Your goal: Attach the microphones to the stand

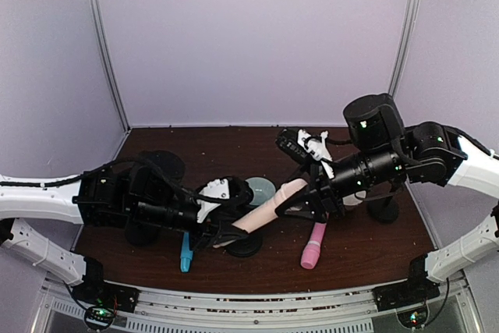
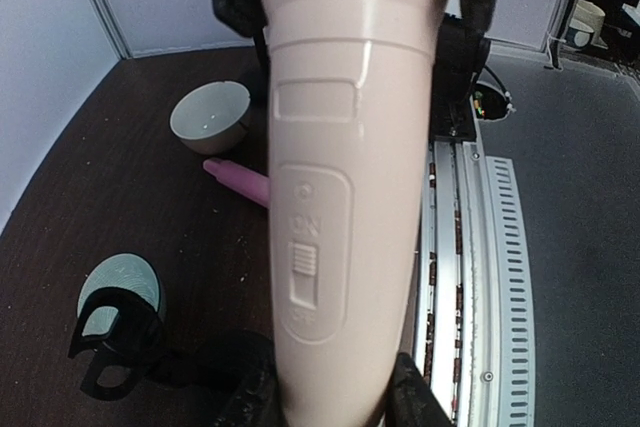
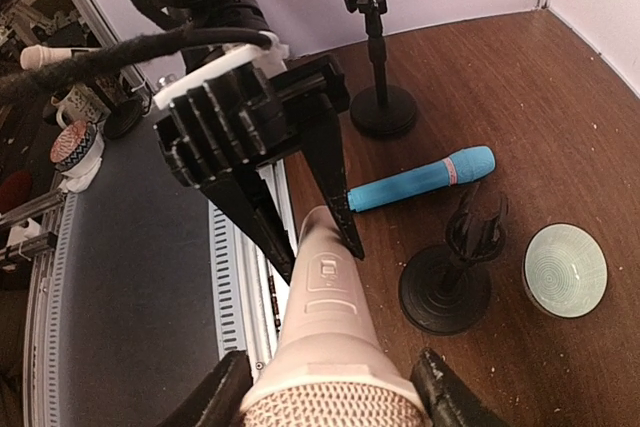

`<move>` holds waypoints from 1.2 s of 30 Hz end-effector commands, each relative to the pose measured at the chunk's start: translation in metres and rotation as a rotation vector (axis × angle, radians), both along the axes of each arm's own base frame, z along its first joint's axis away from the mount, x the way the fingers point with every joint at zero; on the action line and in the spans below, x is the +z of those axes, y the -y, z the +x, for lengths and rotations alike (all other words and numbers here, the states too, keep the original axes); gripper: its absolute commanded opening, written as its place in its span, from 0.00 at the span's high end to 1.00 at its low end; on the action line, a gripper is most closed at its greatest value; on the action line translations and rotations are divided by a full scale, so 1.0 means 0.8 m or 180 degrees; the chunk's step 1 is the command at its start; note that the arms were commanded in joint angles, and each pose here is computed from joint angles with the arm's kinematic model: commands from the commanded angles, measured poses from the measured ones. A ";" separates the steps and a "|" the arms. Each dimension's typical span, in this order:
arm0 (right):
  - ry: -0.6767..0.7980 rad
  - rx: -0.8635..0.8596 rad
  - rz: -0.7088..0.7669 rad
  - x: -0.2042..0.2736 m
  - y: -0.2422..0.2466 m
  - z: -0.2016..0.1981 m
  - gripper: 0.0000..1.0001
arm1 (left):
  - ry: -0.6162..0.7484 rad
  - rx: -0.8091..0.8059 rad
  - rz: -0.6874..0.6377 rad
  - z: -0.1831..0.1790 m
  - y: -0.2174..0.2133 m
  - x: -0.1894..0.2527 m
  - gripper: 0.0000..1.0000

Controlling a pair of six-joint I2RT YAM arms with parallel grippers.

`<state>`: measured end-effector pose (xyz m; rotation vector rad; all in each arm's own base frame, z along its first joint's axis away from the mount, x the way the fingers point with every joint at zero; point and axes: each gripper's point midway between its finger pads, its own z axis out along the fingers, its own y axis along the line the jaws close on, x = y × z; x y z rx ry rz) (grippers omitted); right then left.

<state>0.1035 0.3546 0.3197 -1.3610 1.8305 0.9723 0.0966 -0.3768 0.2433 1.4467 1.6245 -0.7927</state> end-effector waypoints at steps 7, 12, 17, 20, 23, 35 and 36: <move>-0.0006 -0.0076 0.0180 0.027 -0.001 0.002 0.74 | 0.0098 0.0269 -0.0235 0.022 0.005 0.022 0.61; 0.0030 -0.0284 0.0349 0.063 0.033 0.015 0.82 | 0.0301 0.0719 -0.0296 0.048 -0.021 0.024 0.32; 0.0165 -0.0595 0.0448 0.093 0.085 0.020 0.92 | 0.0399 0.1087 -0.0424 0.066 -0.042 0.011 0.23; 0.0251 -0.0847 0.0557 0.107 0.110 0.028 1.00 | 0.0348 0.1235 -0.0406 0.078 -0.045 -0.014 0.23; 0.0377 -0.1238 0.0605 0.112 0.134 0.045 1.00 | 0.0226 0.1327 -0.0456 0.088 -0.040 -0.033 0.25; 0.0684 -0.2093 0.1026 0.124 0.198 0.073 1.00 | 0.0072 0.1277 -0.0930 0.119 -0.004 -0.062 0.37; 0.0679 -0.2126 0.1012 0.123 0.200 0.074 1.00 | 0.0061 0.1312 -0.0937 0.123 -0.003 -0.066 0.38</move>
